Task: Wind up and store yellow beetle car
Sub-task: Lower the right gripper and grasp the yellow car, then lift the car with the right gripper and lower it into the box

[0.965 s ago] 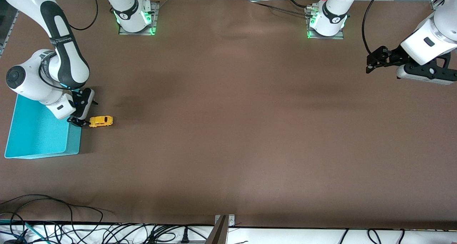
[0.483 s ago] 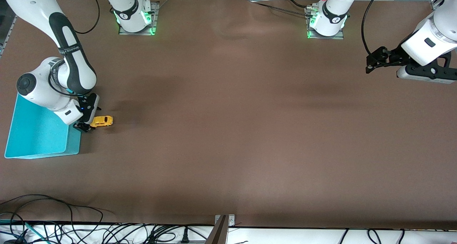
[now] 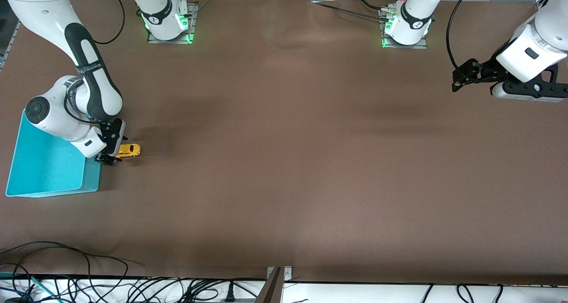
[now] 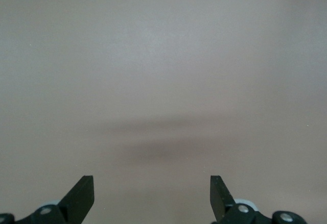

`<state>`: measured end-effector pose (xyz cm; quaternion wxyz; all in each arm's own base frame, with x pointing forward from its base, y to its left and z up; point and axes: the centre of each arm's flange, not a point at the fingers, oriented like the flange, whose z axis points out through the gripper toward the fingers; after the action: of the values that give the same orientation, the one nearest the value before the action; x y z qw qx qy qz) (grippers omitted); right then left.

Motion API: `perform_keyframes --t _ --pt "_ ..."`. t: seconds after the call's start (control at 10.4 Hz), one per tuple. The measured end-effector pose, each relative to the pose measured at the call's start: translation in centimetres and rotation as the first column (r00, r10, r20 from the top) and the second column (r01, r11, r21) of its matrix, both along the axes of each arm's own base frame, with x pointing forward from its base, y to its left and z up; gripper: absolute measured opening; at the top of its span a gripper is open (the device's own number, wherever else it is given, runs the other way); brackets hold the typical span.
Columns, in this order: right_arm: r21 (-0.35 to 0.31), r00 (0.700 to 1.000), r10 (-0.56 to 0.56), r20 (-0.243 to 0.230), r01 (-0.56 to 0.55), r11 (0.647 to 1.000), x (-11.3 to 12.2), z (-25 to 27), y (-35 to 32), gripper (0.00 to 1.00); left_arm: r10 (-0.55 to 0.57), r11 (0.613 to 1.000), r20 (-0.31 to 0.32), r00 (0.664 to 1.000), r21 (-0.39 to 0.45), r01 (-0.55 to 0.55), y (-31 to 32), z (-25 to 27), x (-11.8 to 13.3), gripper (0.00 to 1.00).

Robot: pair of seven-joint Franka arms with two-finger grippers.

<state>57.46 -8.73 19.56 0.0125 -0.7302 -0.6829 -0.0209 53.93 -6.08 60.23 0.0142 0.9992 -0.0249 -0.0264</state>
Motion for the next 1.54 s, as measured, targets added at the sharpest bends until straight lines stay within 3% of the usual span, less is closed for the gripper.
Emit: perform_keyframes --t 0.29,0.68,1.16,1.54 --pt "0.001 1.000 0.007 0.004 -0.007 1.000 0.3 0.0 0.2 0.45 0.001 1.000 0.000 1.000 0.000 -0.001 0.0 0.0 0.0 1.00" --pt "0.015 0.999 0.028 0.020 -0.029 0.999 2.1 1.6 1.4 0.45 0.003 1.000 0.000 1.000 0.000 -0.003 0.1 0.0 0.0 1.00" --pt "0.082 0.994 0.073 -0.076 -0.067 0.994 6.3 8.5 2.7 0.45 0.005 1.000 0.000 1.000 0.000 -0.005 0.1 0.0 0.0 1.00" --pt "0.013 0.977 0.116 -0.179 -0.115 0.993 7.4 13.8 0.7 0.45 0.007 1.000 0.000 1.000 0.000 -0.007 0.2 0.0 0.0 1.00"
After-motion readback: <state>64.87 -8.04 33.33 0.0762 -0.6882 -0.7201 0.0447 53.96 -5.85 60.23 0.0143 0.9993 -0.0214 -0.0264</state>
